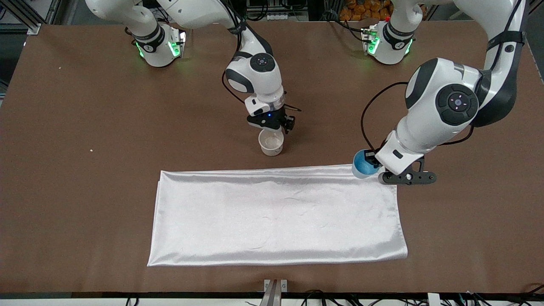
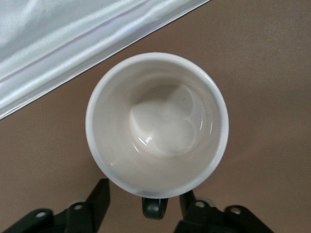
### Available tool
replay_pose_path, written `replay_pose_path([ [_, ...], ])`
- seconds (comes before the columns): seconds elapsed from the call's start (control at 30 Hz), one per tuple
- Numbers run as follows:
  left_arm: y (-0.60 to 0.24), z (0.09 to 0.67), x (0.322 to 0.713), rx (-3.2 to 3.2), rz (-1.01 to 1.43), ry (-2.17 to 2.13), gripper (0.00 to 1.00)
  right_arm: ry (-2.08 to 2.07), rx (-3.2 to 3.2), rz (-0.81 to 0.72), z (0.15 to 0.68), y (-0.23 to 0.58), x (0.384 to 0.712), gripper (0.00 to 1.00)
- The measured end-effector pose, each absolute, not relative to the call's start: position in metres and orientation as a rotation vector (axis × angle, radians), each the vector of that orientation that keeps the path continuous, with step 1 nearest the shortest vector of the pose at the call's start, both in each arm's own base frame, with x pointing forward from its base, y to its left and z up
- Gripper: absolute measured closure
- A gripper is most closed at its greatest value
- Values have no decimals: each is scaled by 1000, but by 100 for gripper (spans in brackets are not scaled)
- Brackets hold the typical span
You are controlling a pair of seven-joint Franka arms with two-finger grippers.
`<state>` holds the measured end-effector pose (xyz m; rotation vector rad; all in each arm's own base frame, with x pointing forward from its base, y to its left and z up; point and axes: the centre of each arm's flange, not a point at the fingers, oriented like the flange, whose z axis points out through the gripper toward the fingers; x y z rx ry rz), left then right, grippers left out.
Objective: Place blue cup into white mug on table
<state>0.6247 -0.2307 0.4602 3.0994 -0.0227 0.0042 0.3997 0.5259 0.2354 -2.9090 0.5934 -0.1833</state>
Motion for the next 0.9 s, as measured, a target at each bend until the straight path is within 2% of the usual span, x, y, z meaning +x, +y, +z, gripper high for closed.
replay_pose_path([
  [0.23, -234, 460, 623, 3099, 3, -19, 96, 627, -2940, -185, 260, 534, 411, 0],
  [0.53, -259, 460, 613, 3095, -3, 34, 96, 686, -2973, -209, 338, 549, 437, 0],
  [0.67, -278, 460, 605, 3095, -7, 60, 96, 712, -2963, -225, 356, 544, 452, 0],
  [0.8, -294, 460, 597, 3094, -10, 84, 96, 683, -2985, -237, 358, 520, 481, 0],
  [0.9, -303, 460, 593, 3094, -13, 99, 96, 637, -3013, -245, 357, 485, 515, 0],
])
